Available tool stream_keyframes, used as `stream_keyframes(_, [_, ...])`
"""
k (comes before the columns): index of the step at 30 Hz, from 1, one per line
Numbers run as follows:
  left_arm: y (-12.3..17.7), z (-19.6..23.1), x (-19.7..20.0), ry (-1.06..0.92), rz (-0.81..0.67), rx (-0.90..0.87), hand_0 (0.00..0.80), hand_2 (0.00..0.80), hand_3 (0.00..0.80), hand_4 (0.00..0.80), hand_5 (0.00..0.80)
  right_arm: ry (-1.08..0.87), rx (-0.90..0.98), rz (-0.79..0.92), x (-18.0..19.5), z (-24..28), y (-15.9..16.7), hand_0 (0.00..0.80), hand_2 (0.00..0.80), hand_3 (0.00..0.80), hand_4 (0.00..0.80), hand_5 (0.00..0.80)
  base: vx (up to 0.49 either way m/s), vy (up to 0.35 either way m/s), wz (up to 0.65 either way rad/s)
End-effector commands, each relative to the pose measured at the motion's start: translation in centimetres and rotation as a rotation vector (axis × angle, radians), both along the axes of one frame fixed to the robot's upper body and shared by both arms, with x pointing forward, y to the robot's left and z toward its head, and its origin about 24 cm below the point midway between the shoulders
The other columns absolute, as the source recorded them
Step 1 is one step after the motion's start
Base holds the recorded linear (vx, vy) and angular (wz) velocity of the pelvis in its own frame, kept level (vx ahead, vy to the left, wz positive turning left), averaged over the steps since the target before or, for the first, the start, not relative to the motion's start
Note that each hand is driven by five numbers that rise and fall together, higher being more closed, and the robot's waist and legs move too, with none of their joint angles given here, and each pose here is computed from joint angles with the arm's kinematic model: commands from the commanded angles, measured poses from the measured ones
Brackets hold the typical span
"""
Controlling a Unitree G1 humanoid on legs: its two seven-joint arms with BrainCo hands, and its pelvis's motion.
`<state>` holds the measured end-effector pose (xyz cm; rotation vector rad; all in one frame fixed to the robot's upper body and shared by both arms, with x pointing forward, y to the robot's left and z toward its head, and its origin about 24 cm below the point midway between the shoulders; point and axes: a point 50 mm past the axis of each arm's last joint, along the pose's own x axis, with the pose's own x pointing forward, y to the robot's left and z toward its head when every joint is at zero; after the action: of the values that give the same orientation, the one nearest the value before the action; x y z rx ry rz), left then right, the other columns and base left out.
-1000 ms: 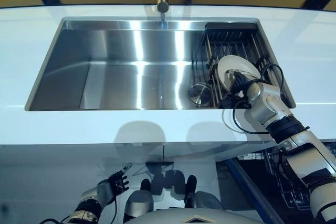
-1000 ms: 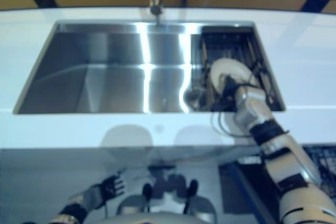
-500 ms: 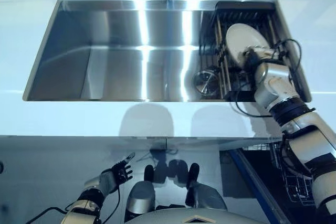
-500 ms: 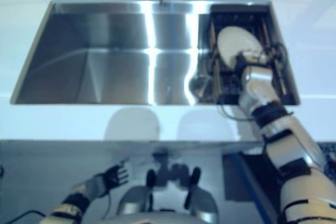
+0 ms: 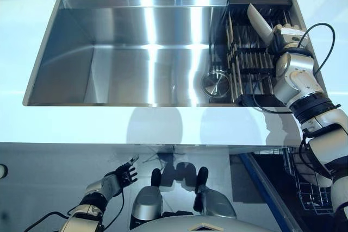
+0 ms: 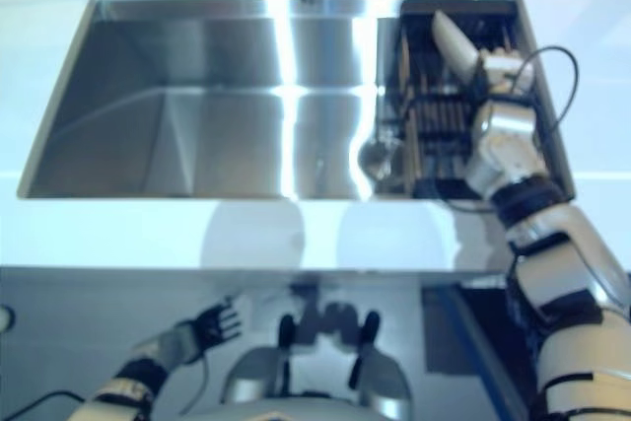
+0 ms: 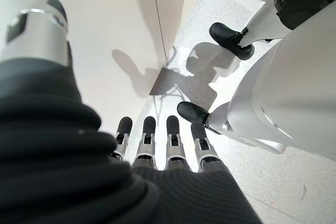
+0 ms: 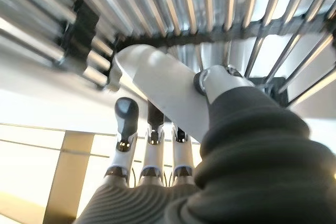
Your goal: Take plates into dishwasher
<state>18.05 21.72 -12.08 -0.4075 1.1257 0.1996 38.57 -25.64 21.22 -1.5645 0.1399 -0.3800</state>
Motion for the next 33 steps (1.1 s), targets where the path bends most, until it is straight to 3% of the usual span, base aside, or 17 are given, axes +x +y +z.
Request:
stream_keyframes(1, [0.7,-0.1,-0.7,0.022,-0.049,0.026,0.0,0.0,0.0,0.0,0.0,-0.112,-0.073,-0.154,-1.8,2.9,-5.2,0.8,0.8,0.8,0.8,0.8,0.076,0.019,-0.05])
stream_keyframes(15, [1.5,-1.3,-3.5,0.101,-0.029,0.026,0.0,0.0,0.0,0.0,0.0,-0.112,0.544,0.076,-2.2,1.7,-4.9,0.8,0.8,0.8,0.8,0.8,0.083,0.022,-0.04])
stream_keyframes(23, [2.2,-1.6,-4.5,0.105,-0.022,0.032,0.0,0.0,0.0,0.0,0.0,-0.114,0.674,0.187,-2.9,2.8,-5.0,0.8,0.8,0.8,0.8,0.8,0.014,0.019,-0.08])
stream_keyframes(33, [3.0,-1.9,-5.6,0.1,-0.035,0.053,0.0,0.0,0.0,0.0,0.0,-0.117,0.721,0.197,-4.9,4.7,-7.7,0.8,0.8,0.8,0.8,0.8,-0.003,0.015,-0.06])
